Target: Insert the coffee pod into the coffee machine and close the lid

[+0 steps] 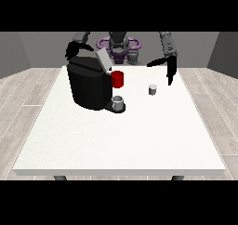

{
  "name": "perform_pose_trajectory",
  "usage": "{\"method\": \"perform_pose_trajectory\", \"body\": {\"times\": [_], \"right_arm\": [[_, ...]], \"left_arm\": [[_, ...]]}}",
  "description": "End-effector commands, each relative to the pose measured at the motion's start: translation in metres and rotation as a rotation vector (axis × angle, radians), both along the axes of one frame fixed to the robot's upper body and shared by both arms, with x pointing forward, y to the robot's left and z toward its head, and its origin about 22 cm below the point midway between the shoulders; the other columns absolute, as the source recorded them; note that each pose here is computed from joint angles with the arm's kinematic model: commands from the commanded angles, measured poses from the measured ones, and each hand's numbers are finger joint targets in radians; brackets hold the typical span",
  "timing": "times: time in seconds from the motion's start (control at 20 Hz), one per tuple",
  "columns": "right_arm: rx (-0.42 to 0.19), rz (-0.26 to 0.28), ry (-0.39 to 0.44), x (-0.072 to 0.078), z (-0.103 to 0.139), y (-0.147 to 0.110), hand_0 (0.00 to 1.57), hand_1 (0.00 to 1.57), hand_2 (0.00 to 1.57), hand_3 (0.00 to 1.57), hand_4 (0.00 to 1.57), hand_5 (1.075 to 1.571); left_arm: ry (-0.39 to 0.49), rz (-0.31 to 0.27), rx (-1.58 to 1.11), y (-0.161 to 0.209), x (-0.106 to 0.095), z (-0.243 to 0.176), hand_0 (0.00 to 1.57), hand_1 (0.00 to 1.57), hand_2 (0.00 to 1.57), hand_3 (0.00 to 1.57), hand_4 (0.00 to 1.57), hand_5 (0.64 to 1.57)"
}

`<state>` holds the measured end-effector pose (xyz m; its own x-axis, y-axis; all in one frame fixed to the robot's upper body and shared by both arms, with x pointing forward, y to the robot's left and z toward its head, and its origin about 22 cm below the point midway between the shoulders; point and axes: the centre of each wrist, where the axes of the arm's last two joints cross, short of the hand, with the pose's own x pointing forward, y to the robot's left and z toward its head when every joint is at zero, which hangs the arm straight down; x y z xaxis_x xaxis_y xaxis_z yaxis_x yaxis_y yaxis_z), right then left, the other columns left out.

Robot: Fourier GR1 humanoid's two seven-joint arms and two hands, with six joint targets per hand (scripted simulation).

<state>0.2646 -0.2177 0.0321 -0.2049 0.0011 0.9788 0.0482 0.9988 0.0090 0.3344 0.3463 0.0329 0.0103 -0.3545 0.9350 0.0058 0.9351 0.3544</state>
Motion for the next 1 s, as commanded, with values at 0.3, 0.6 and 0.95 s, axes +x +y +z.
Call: {"method": "perform_pose_trajectory", "body": {"times": [0.3,0.6,0.95], "right_arm": [[-0.03,-0.044,0.02,0.023,-0.006,-0.007,0.0,0.0,0.0,0.0,0.39,1.571],[-0.053,-0.051,0.086,0.026,-0.004,0.0,0.0,0.0,0.0,0.0,0.43,1.571],[-0.064,-0.043,0.097,0.027,-0.006,-0.004,0.0,0.0,0.0,0.0,0.36,1.571]], "left_arm": [[0.069,-0.034,0.122,-0.01,0.024,-0.002,0.0,0.0,0.0,0.0,0.0,1.571],[0.107,-0.044,0.217,-0.018,0.035,-0.007,0.0,0.0,0.46,0.0,0.0,1.571],[0.186,-0.012,0.271,0.007,0.035,-0.012,0.76,0.76,0.82,0.51,0.0,1.571]]}}
